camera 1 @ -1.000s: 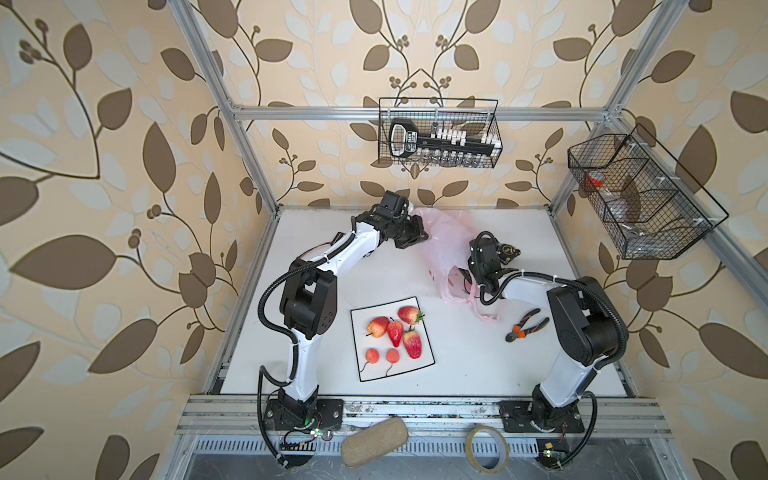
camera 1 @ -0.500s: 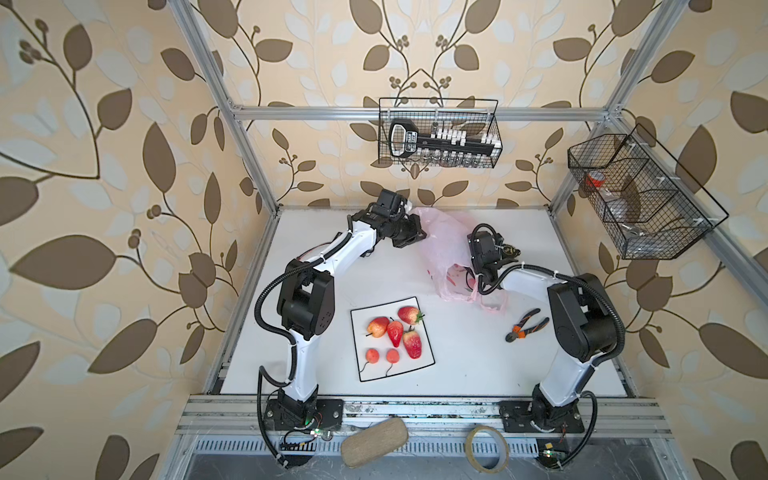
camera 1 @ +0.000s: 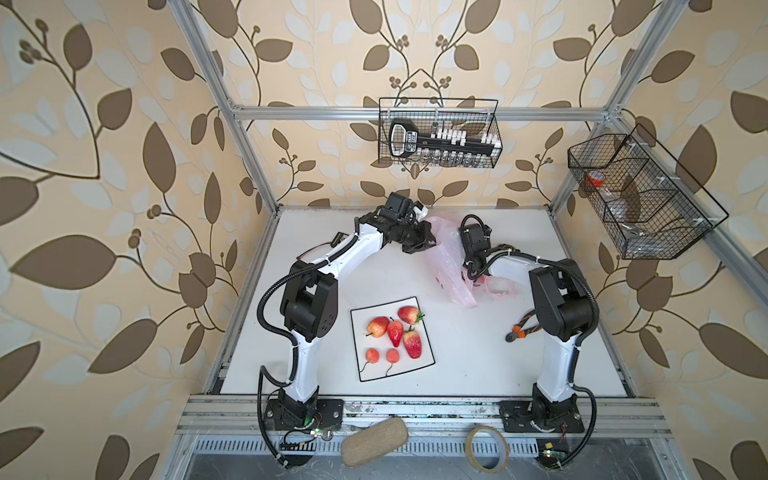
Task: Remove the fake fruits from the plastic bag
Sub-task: 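Close the right gripper on the last strawberry and raise it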
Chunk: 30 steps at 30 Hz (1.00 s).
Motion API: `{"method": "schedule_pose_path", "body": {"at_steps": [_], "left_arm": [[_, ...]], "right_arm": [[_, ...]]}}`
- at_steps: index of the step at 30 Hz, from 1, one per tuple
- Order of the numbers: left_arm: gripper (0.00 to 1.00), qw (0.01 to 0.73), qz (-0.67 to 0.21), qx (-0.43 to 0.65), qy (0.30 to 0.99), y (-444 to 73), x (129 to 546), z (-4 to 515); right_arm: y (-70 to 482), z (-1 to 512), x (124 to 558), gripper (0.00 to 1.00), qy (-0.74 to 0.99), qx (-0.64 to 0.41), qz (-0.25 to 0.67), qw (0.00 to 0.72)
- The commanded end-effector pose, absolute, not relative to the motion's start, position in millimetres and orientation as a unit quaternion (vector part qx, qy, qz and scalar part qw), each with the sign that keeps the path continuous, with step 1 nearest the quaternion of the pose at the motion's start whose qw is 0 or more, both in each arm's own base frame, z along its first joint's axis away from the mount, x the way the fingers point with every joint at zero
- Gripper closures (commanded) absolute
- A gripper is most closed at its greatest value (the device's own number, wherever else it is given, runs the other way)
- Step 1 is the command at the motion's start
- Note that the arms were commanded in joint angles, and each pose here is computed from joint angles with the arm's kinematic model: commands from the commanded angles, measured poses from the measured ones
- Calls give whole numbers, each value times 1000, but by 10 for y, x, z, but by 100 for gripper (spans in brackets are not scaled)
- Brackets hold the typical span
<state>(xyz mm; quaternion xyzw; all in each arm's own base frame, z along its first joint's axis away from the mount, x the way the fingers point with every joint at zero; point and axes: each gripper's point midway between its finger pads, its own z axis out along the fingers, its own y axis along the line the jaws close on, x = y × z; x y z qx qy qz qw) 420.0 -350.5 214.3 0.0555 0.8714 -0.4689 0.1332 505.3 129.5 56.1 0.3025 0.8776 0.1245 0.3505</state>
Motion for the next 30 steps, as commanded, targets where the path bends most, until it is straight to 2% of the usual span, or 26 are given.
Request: {"method": "schedule_pose_path", "body": {"at_steps": [1,10,16,23,30], "left_arm": [[100,129,-487,87,860,-3526,4086,2251],[100,115,-491,89,859,-3524,4019,2156],[100,123,-480,79,865,-3441,4062,2119],[100,154,-460,14,874,-3159,4400,2050],[100,164,-453,-46,875,-2907,4685,1932]], "right_arm": [[1345,406,5033,24,903,258,88,331],[1588,117,5165,34,937,199,58,281],[1500,-41,5076,43,947,193,21,257],[1430,234,5092,59,942,182,14,281],[1378,494,5026,64,938,180,44,292]]}}
